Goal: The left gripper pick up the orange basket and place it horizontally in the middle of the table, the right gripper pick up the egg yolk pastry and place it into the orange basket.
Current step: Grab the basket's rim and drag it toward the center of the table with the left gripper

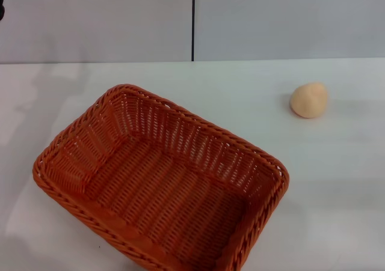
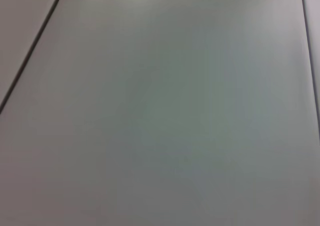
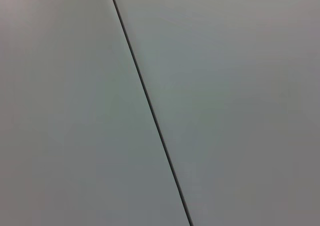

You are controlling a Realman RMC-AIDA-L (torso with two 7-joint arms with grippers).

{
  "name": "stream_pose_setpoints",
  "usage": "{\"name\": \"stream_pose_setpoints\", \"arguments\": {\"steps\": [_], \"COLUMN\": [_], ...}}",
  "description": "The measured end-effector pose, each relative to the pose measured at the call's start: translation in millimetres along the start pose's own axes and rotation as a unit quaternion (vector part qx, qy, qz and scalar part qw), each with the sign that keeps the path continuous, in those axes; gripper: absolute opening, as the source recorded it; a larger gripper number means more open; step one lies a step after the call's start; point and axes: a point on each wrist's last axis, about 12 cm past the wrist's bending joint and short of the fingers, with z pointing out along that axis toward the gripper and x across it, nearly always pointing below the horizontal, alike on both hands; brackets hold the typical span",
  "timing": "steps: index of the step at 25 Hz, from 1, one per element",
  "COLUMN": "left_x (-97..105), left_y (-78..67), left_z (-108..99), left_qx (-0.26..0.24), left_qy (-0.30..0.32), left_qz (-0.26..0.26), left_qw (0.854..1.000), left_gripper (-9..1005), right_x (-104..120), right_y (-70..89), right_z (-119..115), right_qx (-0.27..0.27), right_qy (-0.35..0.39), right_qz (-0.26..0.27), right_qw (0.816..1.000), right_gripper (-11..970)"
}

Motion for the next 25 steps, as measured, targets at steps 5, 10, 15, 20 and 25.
{"name": "stream_pose_setpoints", "arguments": {"steps": [5, 10, 15, 20, 25], "left_x": [1, 0, -2, -19, -62], "left_y": [2.7, 6.2, 22.2, 33.0, 38.6], "left_z": [2, 8, 39, 76, 121], "left_qx": [0.009, 0.021, 0.065, 0.124, 0.216], "left_qy": [0.015, 0.028, 0.108, 0.181, 0.295], "left_qz": [-0.021, -0.032, -0.078, -0.090, -0.066], "left_qw": [1.000, 0.999, 0.989, 0.971, 0.928], "left_gripper": [615, 615, 615, 615, 615], "right_x": [0, 0, -2, -3, -6], "right_y": [-0.6, -2.6, -5.2, -10.4, -18.6], "right_z": [-1, -4, -4, -8, -13], "right_qx": [0.003, 0.006, 0.007, 0.017, 0.034], "right_qy": [-0.001, 0.002, 0.000, 0.001, -0.003], "right_qz": [0.002, 0.017, 0.026, 0.022, 0.014], "right_qw": [1.000, 1.000, 1.000, 1.000, 0.999], "right_gripper": [667, 666, 665, 664, 664]}}
